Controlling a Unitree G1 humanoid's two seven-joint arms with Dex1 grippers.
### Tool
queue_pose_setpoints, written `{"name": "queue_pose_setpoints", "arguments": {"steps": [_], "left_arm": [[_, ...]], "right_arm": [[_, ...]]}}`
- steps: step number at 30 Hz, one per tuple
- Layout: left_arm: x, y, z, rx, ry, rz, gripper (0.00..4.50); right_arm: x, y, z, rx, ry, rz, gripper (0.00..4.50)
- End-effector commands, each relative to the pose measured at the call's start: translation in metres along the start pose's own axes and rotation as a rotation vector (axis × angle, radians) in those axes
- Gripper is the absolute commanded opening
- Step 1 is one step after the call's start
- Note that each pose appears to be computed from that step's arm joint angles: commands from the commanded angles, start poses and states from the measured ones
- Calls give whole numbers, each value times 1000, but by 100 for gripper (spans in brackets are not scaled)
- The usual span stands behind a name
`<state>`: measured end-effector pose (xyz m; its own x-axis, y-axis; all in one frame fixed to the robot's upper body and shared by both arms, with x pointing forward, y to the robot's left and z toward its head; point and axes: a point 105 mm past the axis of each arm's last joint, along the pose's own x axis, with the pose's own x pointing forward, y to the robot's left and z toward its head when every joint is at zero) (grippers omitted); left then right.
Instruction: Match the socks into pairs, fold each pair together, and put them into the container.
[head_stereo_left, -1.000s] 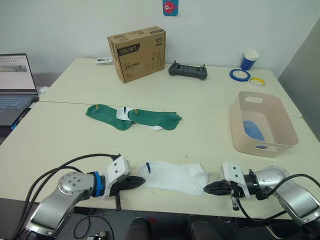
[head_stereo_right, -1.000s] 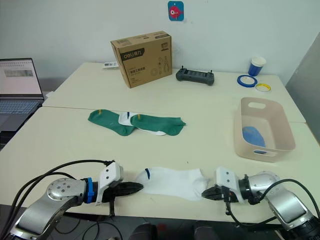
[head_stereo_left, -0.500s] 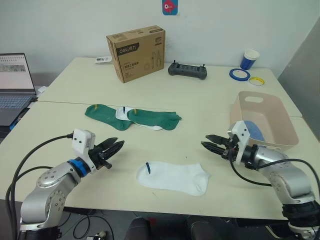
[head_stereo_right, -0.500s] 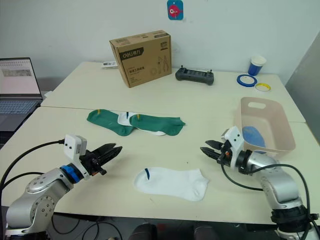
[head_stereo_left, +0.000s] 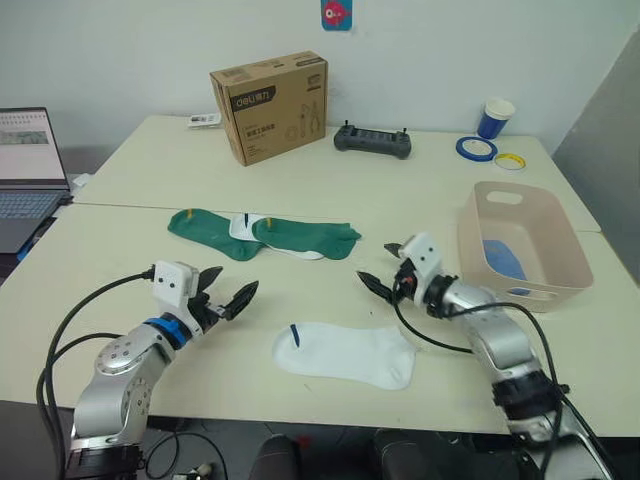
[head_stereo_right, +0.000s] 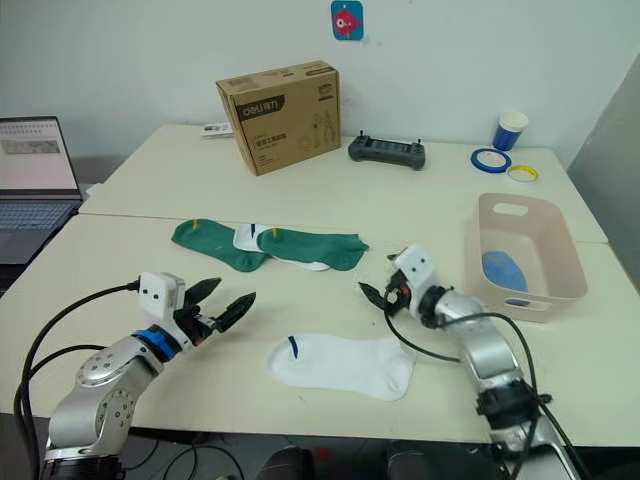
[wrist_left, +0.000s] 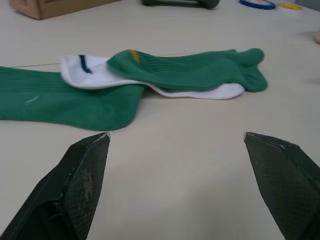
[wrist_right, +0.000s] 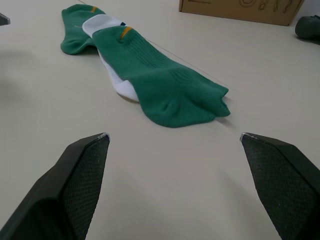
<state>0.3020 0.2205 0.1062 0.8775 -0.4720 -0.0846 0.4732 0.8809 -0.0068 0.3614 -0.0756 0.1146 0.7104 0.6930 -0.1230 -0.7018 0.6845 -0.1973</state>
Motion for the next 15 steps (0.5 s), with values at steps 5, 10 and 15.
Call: {"name": "queue_pose_setpoints", "arguments": {"steps": [5, 10, 15], "left_arm": [[11, -69, 52, 118, -85, -327, 448], [15, -78, 64, 147, -120, -333, 448], [17, -78, 71, 130, -155, -293, 448]], "right_arm": [[56, -36, 32, 49, 15, -54, 450], [78, -35, 26, 86, 75, -35, 450], [87, -30, 19, 105, 129, -14, 450]]}}
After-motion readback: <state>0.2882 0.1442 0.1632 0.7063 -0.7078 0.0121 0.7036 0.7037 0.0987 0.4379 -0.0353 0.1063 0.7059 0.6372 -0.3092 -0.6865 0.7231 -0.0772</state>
